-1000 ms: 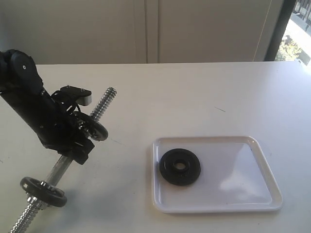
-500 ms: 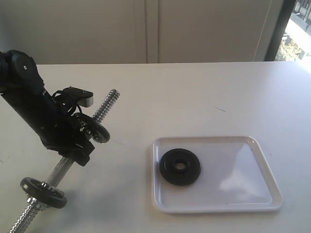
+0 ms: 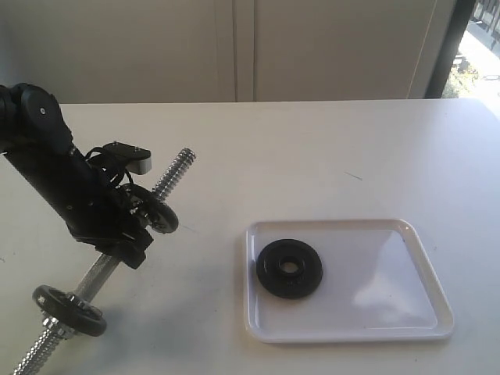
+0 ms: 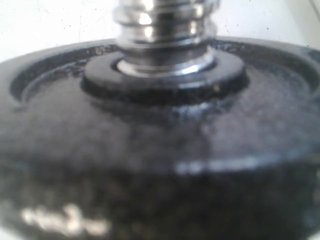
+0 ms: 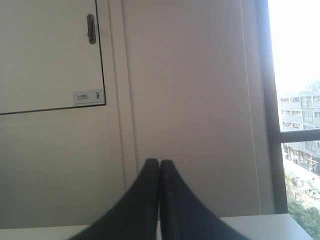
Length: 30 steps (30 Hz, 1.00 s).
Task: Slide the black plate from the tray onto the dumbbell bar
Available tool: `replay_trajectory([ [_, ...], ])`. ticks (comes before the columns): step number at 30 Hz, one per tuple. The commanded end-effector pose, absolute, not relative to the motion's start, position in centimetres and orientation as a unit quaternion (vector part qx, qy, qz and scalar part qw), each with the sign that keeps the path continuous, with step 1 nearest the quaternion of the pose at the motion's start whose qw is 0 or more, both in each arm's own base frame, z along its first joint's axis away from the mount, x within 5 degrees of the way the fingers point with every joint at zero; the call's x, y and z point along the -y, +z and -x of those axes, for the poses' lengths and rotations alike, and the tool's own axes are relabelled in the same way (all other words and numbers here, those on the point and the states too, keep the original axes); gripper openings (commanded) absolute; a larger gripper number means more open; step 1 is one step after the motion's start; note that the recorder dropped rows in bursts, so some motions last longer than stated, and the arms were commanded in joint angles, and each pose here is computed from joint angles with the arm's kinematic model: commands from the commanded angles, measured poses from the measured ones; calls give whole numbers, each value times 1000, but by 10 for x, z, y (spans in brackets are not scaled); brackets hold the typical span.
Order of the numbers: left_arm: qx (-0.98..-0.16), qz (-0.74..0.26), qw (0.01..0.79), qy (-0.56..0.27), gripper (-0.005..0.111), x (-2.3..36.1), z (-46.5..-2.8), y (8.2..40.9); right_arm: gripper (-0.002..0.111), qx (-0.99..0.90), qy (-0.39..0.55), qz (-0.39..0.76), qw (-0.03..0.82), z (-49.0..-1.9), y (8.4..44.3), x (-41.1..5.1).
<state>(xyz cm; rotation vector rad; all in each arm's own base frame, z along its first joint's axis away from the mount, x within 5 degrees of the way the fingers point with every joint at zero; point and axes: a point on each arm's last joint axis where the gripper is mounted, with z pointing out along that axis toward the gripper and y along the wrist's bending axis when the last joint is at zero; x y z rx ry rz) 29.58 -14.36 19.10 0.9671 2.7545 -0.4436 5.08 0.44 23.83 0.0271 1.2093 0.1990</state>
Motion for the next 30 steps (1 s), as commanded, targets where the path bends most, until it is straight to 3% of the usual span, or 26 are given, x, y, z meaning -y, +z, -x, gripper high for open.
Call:
replay_trajectory([
  [1,-927,-313,115,-175,0,147,-294,208,0,-546,93,-17,833,-49,242,-4],
  [11,-927,-313,115,-175,0,147,-294,208,0,-509,223,-96,826,-46,247,-3],
  [20,-926,-312,119,-174,0,147,-295,208,0,-514,200,-80,830,-44,276,-3],
  [30,-926,-305,148,-167,0,147,-301,209,0,-707,141,-72,689,-106,326,-11],
])
